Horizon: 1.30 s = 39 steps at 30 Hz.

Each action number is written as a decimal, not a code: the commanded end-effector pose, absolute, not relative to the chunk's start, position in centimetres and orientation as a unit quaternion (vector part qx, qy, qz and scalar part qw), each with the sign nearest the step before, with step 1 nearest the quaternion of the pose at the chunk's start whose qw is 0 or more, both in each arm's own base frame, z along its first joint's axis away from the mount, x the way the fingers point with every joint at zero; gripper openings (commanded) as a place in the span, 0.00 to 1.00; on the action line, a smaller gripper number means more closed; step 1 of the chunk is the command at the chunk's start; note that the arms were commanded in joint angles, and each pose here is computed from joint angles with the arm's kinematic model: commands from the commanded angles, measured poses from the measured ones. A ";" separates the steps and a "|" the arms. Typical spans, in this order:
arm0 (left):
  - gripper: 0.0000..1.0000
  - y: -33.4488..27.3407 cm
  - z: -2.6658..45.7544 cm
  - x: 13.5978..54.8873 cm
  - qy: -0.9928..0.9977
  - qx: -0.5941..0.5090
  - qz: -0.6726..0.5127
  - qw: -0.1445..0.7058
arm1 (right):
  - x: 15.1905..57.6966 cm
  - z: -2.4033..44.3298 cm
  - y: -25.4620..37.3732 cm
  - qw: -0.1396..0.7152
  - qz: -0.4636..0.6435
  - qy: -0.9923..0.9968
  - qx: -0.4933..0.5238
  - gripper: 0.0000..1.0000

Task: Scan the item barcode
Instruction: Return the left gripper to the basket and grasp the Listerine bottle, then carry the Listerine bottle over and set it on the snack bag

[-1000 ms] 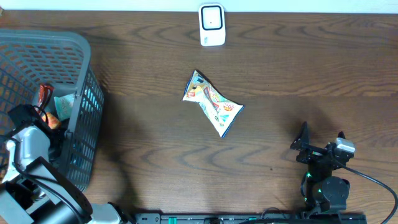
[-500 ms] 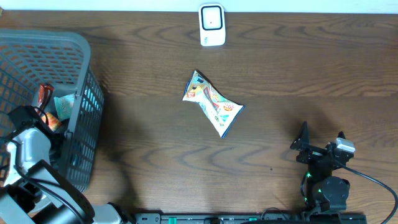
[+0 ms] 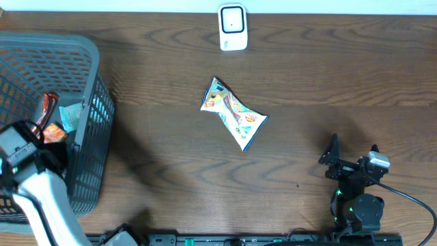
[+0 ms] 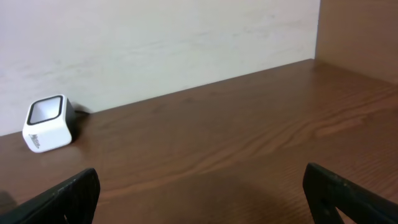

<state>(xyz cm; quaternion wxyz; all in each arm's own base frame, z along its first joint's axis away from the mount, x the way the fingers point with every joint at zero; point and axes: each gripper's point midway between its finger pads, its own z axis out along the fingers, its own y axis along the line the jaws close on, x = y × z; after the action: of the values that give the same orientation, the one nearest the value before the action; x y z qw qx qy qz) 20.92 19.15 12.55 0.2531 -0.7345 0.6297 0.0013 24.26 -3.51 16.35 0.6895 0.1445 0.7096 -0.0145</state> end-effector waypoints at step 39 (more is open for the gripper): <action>0.43 -16.9 27.1 34.9 0.784 -0.235 -0.411 0.401 | 24.3 16.2 -3.3 0.689 -0.016 0.712 0.136 0.99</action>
<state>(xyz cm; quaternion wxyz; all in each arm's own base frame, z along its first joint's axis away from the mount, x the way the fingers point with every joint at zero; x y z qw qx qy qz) 33.22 -14.64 27.48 0.3485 -0.2873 0.7647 -0.4595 24.28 -3.41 16.34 0.6894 0.1430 0.7100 -0.0131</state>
